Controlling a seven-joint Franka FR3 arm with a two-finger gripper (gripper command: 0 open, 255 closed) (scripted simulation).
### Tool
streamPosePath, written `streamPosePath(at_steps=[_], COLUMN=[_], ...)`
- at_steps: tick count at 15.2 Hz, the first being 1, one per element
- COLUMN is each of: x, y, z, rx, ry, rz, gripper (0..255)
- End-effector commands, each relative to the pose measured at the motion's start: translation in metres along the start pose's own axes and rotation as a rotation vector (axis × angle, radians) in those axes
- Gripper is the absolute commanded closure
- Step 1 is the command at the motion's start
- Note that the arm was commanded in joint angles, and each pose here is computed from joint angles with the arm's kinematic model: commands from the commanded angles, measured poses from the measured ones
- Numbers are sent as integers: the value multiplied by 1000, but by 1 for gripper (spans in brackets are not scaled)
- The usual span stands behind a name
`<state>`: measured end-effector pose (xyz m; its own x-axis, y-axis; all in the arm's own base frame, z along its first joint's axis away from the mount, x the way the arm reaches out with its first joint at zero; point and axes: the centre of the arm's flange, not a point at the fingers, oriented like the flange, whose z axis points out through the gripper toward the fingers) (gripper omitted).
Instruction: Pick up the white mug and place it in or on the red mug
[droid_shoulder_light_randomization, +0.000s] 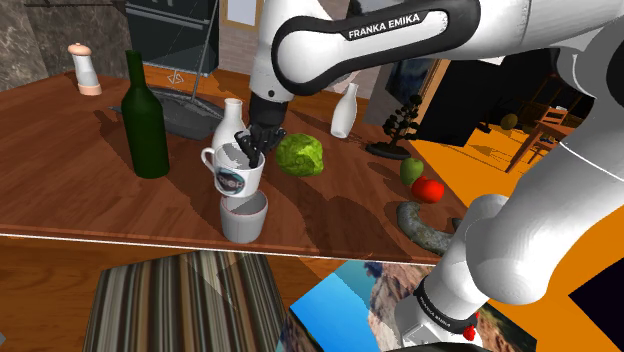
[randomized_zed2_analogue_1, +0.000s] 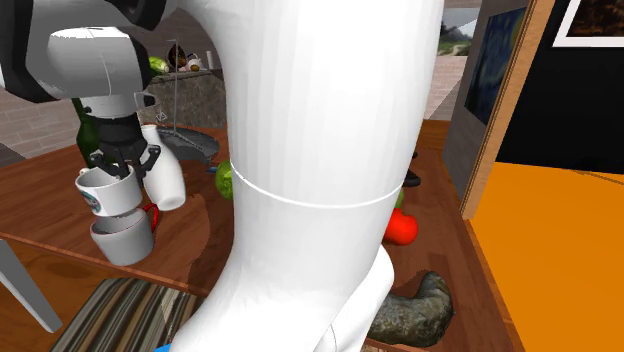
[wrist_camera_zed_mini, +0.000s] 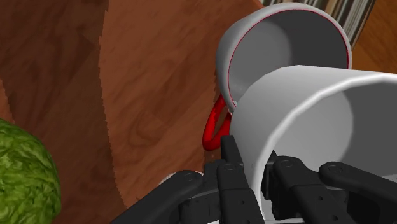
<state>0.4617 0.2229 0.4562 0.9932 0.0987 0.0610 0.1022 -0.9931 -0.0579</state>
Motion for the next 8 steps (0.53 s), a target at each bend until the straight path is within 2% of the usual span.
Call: streamPosePath(at_steps=[1,2,8], x=[-1,-1,-1], y=[0,1,1], z=[11,19,19], rx=[0,0,0], ry=[1,1,1], rz=[0,0,0], gripper=[255,255,255])
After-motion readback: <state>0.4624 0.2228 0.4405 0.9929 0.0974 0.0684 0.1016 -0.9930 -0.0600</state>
